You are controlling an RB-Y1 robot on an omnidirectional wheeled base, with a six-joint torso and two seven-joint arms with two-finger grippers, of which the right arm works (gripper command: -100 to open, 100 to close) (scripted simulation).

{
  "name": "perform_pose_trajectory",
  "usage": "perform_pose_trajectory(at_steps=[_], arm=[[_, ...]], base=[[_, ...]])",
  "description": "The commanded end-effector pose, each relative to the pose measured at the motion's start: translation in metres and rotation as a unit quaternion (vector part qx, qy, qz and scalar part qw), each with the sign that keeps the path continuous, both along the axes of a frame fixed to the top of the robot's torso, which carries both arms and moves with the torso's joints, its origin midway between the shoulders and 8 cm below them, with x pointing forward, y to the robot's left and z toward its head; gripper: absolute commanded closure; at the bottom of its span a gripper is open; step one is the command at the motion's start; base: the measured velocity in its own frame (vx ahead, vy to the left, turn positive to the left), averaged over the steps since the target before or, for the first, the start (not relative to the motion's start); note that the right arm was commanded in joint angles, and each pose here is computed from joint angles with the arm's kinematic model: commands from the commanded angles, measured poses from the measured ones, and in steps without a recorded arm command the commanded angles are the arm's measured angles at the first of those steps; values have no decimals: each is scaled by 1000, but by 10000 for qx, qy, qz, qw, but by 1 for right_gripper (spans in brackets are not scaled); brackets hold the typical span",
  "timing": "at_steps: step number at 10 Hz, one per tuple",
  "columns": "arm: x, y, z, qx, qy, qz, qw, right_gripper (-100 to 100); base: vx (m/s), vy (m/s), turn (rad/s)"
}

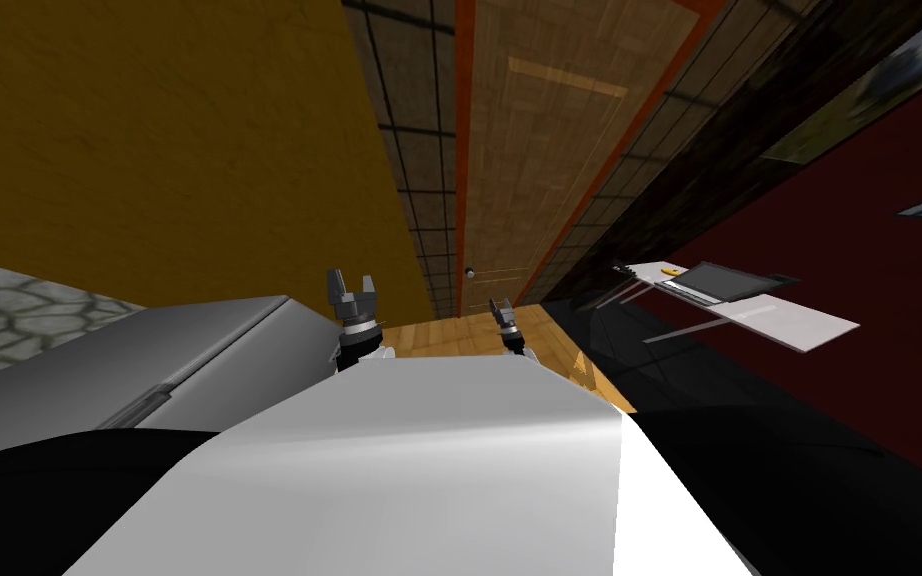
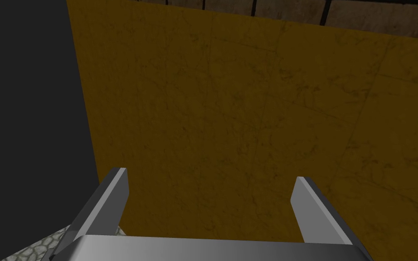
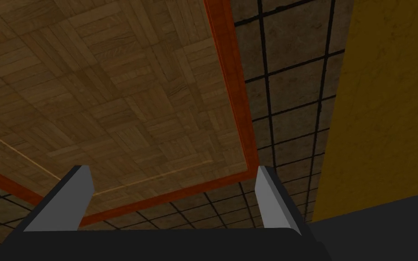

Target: Pull the door open

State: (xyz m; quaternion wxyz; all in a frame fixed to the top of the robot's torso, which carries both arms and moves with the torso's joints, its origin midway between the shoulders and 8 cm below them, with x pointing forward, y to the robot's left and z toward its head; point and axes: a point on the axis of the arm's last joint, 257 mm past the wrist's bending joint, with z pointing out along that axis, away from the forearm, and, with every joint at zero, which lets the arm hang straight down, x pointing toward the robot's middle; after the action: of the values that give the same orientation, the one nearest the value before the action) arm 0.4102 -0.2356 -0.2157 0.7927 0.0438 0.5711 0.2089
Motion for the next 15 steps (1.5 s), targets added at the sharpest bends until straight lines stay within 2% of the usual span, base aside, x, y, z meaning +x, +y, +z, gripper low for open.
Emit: perform_pose_trajectory(at_steps=[1,6,7,8,9,13,15], arm=[[-2,0,-13,-170,108,-45,9998,-100],[-3,1,-50,-585,390,-132,9974,-100],[-5,1,-64,-744,499,-156,9959,-100],[-5,2,-70,-815,548,-166,9950,-100],[-7,3,-83,-955,647,-182,9932,-100],[-12,5,-107,-1216,831,-199,9889,-100],[-16,7,-128,-1443,995,-200,9843,-100]], base=[[121,65,-2],[96,49,-5],[142,48,-7],[145,50,-10],[142,54,-12],[116,28,-10],[145,16,-21]])
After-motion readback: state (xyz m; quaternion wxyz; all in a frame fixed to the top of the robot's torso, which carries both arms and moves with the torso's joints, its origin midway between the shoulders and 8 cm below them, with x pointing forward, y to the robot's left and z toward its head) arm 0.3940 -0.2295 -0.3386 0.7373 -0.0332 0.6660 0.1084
